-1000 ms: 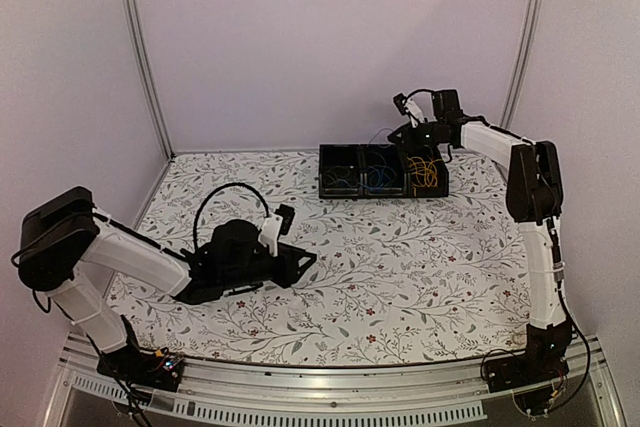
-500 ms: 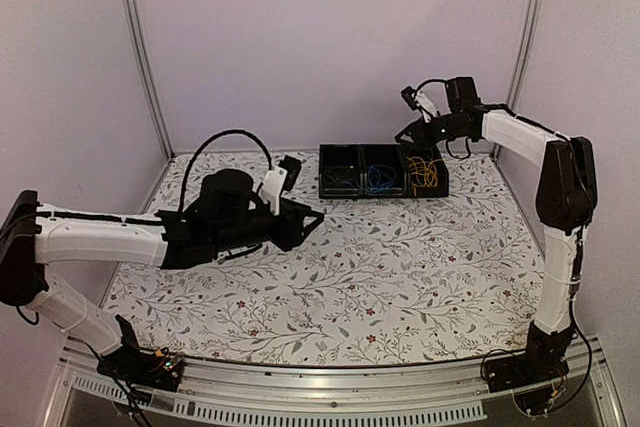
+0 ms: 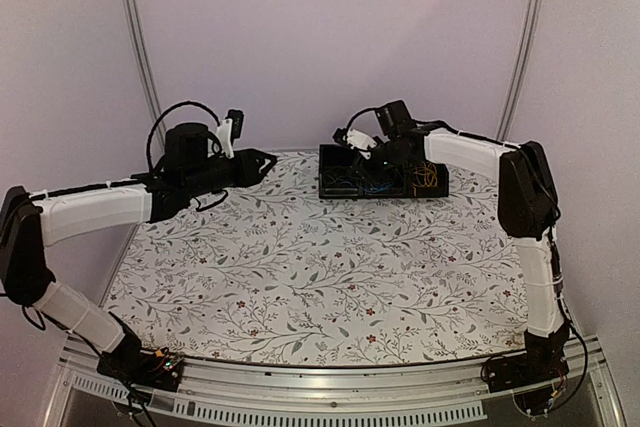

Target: Untangle the cables

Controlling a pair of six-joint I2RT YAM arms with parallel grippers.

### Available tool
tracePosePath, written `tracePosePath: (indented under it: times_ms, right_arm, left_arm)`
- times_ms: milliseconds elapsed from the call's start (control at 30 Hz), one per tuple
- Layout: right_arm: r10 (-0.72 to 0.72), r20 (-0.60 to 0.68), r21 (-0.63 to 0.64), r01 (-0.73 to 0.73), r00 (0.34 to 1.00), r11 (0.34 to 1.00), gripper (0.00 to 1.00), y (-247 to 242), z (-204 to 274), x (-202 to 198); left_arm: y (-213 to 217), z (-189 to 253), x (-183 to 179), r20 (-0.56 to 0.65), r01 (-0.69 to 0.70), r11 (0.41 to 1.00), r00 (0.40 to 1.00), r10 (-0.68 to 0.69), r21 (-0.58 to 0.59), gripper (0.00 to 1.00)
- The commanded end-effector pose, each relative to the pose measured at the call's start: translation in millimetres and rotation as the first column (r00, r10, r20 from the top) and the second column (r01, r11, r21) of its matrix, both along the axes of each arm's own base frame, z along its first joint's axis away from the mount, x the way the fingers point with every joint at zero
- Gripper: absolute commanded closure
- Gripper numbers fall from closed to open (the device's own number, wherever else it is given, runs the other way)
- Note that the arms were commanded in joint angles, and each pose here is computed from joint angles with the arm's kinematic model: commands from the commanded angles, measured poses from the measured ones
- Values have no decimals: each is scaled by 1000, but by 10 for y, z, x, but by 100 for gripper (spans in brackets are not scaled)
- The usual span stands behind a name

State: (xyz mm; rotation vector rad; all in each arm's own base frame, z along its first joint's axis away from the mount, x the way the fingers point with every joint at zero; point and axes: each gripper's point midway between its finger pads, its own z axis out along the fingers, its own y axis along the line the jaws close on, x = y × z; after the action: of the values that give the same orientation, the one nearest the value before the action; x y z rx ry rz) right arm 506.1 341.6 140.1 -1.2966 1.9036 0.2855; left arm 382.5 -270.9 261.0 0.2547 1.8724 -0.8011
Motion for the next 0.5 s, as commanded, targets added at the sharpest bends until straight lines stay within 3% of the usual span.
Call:
tracePosePath:
  times_ms: [0, 267, 467]
  right_arm:
    - [-7, 46, -99, 12, 999, 995, 59, 94, -270, 202]
    - [-72, 77, -148, 83, 994, 986, 63, 140, -612, 514]
    - [-71, 60, -173, 80, 996, 982, 65, 123, -797, 511]
  left_arm:
    - [352, -243, 79, -104, -22, 990, 995, 8, -140, 61]
    - [498, -73, 106, -102, -12, 980, 995, -9, -201, 61]
    - [504, -8, 69, -94, 8, 974, 995, -30, -225, 62]
